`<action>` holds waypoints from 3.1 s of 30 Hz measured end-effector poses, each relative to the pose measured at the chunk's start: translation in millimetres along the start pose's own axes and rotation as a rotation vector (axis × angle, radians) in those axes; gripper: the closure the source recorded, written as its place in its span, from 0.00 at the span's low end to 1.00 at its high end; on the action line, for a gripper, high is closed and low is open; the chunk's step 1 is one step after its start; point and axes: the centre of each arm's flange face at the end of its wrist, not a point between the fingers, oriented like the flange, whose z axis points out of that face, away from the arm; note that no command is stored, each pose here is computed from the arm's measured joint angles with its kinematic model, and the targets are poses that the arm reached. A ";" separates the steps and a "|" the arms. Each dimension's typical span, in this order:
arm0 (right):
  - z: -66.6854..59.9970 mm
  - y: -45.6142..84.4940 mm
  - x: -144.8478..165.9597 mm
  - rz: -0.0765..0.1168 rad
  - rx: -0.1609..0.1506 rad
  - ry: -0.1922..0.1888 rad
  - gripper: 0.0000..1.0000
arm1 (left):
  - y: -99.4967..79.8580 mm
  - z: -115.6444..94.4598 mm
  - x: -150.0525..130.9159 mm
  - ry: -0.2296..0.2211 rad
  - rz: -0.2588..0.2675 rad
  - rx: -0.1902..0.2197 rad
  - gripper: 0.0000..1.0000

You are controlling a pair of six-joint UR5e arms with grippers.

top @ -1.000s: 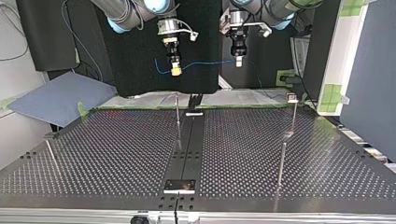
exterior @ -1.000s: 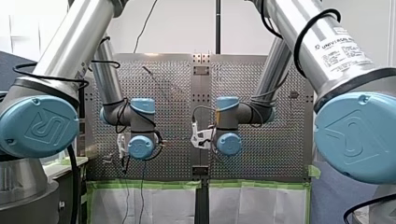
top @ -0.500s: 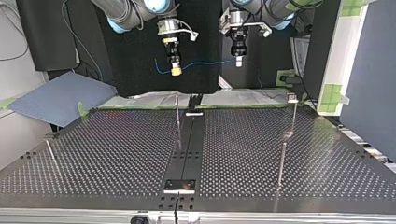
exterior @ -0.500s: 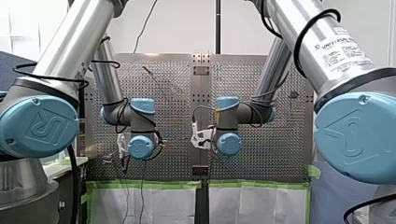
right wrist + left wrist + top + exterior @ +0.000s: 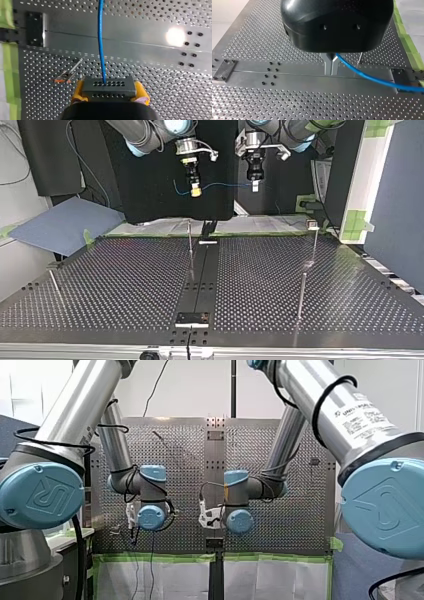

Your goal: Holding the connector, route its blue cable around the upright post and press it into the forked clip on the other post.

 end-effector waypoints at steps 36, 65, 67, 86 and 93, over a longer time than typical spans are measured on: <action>-0.6 -0.9 -3.2 -0.002 0.002 -0.006 1.00 | -11.2 14.9 13.8 0.024 0.173 0.045 0.98; 45.3 -13.1 148.4 0.294 -0.178 0.136 1.00 | 29.3 69.2 -71.7 -0.060 -0.012 -0.064 0.98; 49.3 -2.6 160.9 0.308 -0.201 0.146 1.00 | 36.3 74.6 -81.7 -0.079 -0.021 -0.080 0.98; 54.4 -2.8 241.0 0.247 -0.060 0.134 1.00 | 42.5 102.7 -186.4 -0.226 -0.165 -0.153 0.98; 64.3 -9.5 268.8 0.244 0.011 0.135 1.00 | 51.0 105.1 -218.9 -0.255 -0.191 -0.189 0.98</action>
